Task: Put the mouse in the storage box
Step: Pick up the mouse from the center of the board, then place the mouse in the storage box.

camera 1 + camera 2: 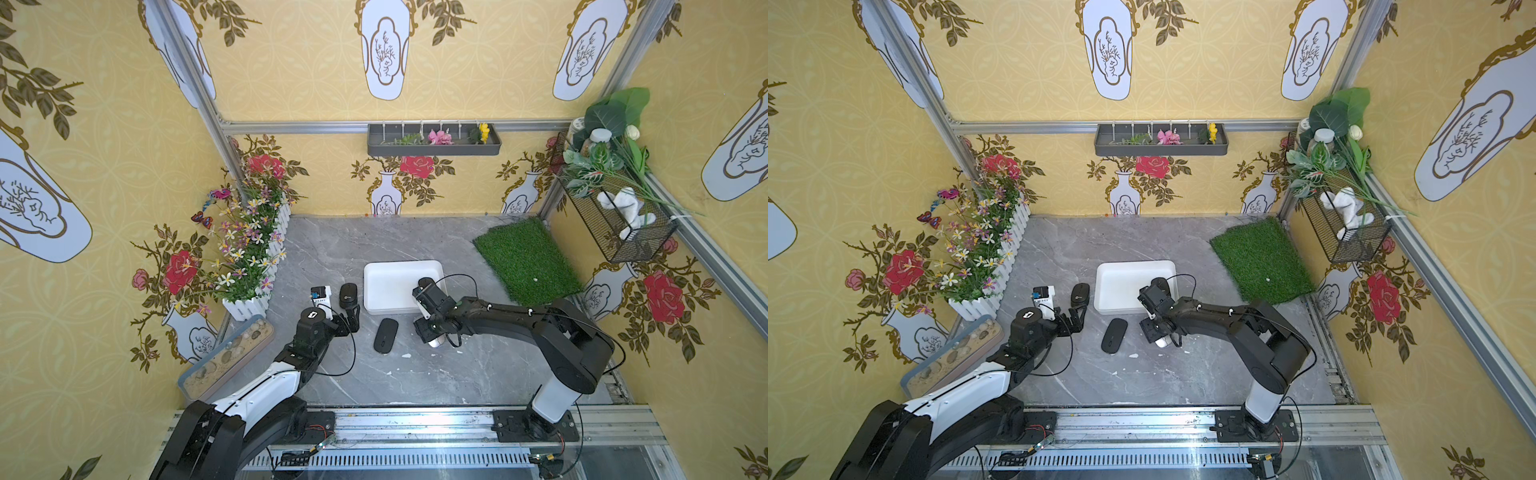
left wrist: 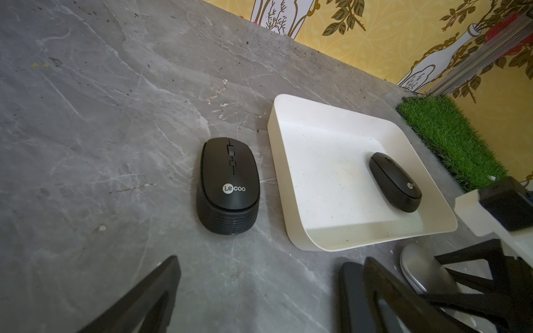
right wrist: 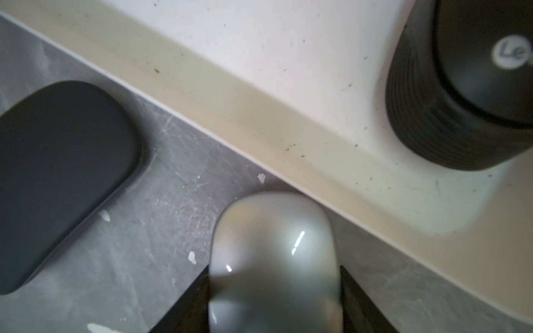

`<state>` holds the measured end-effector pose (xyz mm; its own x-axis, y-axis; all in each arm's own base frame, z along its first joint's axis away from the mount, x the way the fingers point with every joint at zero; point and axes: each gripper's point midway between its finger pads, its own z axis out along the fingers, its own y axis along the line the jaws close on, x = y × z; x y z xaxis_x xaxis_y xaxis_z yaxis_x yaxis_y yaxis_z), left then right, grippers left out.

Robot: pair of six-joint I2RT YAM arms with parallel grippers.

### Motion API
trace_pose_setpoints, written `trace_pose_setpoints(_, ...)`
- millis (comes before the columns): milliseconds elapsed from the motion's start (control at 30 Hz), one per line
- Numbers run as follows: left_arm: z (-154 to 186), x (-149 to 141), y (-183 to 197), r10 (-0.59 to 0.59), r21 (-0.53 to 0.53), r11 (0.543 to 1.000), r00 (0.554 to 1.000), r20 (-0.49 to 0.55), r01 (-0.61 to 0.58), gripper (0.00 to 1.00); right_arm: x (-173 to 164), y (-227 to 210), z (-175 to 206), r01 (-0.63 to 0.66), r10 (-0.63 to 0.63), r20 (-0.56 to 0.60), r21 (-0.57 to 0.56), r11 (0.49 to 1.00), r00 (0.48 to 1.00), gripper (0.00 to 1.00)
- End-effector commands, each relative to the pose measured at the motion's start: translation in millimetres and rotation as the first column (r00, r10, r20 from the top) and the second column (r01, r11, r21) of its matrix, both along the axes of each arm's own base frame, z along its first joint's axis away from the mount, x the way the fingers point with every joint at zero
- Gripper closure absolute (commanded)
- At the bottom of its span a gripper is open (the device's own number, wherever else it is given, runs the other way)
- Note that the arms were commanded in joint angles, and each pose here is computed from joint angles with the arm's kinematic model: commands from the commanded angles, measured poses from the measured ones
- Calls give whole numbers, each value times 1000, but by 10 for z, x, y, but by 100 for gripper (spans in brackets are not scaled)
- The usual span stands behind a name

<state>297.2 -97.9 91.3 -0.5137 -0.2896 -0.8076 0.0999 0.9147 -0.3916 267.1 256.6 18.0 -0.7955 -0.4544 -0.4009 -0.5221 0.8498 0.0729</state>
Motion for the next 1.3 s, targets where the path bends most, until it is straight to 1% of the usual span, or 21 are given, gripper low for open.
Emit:
trace_pose_setpoints(0,42,19,-21,-12,2,1000,1000,19,12,0,-54,1,30,4,-4,-16,-1,1000,1000,37)
trace_pose_setpoints(300,47,18,-2,-3,5,1000,1000,23,3,0,-99,-39,92,3,-3,-5,-12,1000,1000,39)
trace_pose_setpoints(400,49,17,-2,-2,5,1000,1000,24,2,0,-77,22,241,-2,2,4,3,1000,1000,39)
trace_pose_setpoints(500,44,18,12,5,8,1000,1000,23,-5,0,-24,167,478,-15,14,0,50,999,1000,39)
trace_pose_setpoints(633,36,28,33,18,12,1000,1000,19,-18,0,144,392,824,4,-5,2,156,988,1000,39)
trace_pose_setpoints(733,36,29,36,20,14,1000,1000,20,-20,0,428,475,1005,75,-80,16,207,975,997,38)
trace_pose_setpoints(767,39,31,43,23,15,1000,1000,21,-23,0,571,477,1031,113,-120,18,219,969,993,38)
trace_pose_setpoints(867,36,33,54,29,18,999,999,20,-30,0,947,451,965,218,-221,-10,217,952,975,40)
trace_pose_setpoints(967,38,33,63,35,17,999,999,20,-35,0,1187,473,809,257,-259,-15,192,947,966,40)
trace_pose_setpoints(1100,22,34,73,41,23,999,999,15,-41,0,1346,484,550,295,-293,-31,157,943,955,40)
trace_pose_setpoints(1167,20,48,78,46,23,999,999,12,-47,0,1359,520,432,302,-300,-40,139,943,953,40)
trace_pose_setpoints(1233,8,62,89,54,29,998,999,4,-54,0,1344,543,326,313,-309,-45,113,943,950,36)
trace_pose_setpoints(1267,3,66,88,54,30,998,999,1,-54,0,1343,547,277,319,-317,-36,99,942,948,35)
